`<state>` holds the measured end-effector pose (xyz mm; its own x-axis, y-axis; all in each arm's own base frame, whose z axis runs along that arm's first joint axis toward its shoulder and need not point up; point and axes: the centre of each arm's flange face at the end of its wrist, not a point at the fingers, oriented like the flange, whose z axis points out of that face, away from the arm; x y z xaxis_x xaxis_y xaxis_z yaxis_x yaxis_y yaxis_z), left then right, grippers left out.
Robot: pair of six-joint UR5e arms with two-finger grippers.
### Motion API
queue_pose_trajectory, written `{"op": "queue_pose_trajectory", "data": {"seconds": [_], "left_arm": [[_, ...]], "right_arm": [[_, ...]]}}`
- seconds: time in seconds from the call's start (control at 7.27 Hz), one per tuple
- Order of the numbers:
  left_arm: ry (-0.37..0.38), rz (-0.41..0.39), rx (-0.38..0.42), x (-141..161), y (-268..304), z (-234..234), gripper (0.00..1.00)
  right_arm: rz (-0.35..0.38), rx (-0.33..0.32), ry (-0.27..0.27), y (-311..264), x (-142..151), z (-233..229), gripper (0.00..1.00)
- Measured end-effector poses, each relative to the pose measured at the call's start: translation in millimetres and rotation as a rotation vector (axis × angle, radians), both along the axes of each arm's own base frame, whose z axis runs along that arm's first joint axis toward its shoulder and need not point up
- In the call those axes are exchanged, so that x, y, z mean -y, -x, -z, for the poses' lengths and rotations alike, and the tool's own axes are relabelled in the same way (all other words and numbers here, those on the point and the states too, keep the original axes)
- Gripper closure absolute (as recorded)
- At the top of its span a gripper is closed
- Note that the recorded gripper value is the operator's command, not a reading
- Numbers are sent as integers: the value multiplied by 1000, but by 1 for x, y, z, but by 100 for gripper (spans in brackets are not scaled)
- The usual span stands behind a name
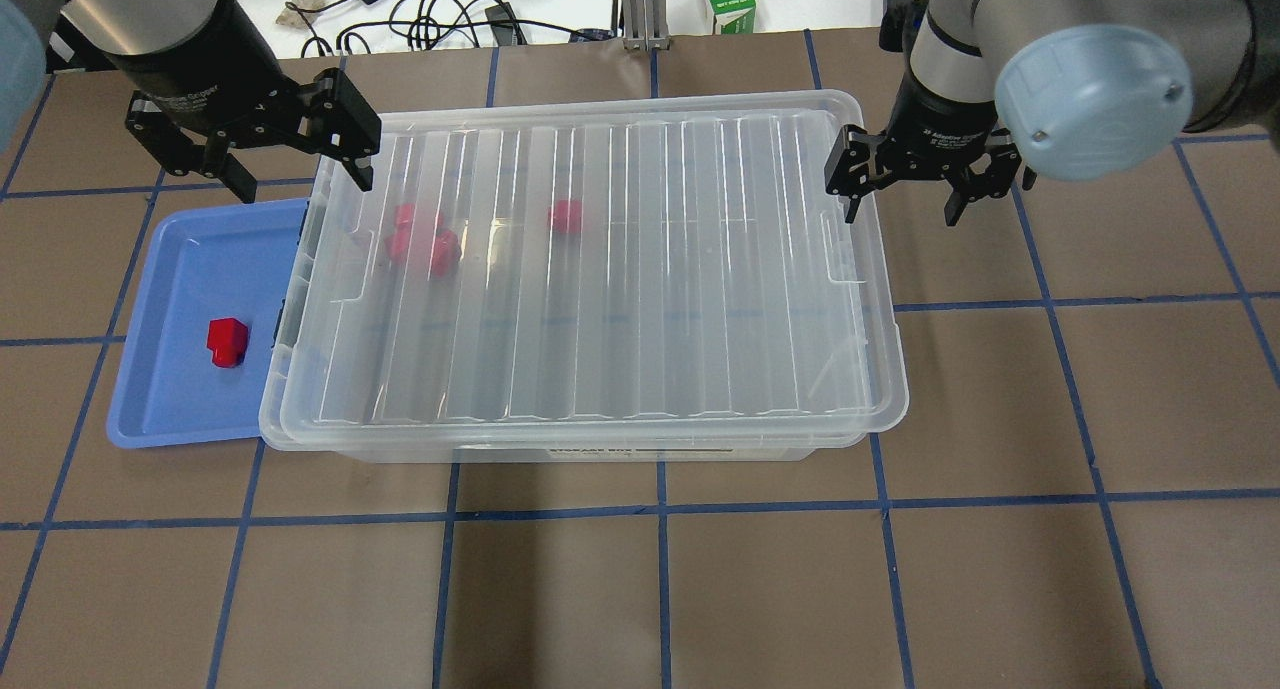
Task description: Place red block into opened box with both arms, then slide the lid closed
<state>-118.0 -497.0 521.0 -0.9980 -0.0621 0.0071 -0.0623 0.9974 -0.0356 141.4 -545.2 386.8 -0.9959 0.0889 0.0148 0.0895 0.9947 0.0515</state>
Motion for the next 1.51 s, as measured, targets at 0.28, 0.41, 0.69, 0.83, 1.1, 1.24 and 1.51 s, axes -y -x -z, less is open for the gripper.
{"op": "queue_pose_trajectory", "data": {"seconds": [0.28, 0.41, 0.69, 0.83, 1.1, 1.24, 1.51], "left_arm": [[-1, -1, -1, 0, 0, 0, 0], [-1, -1, -1, 0, 0, 0, 0], [-1, -1, -2, 0, 0, 1, 0], [-2, 0, -2, -1, 1, 1, 0], [-1, -1, -5, 0, 1, 2, 0], [-1, -1, -4, 1, 1, 3, 0], [2, -1, -3, 0, 1, 2, 0]], "right_arm": [[-12, -40, -24, 4, 5, 21, 0], [-16, -64, -33, 7, 6, 25, 0], [-25, -99, -41, 10, 7, 29, 0], [-41, -124, -43, 13, 7, 30, 0], [-67, -158, -45, 19, 9, 30, 0], [-68, -189, -48, 25, 10, 32, 0], [-64, -234, -57, 39, 15, 35, 0]]}}
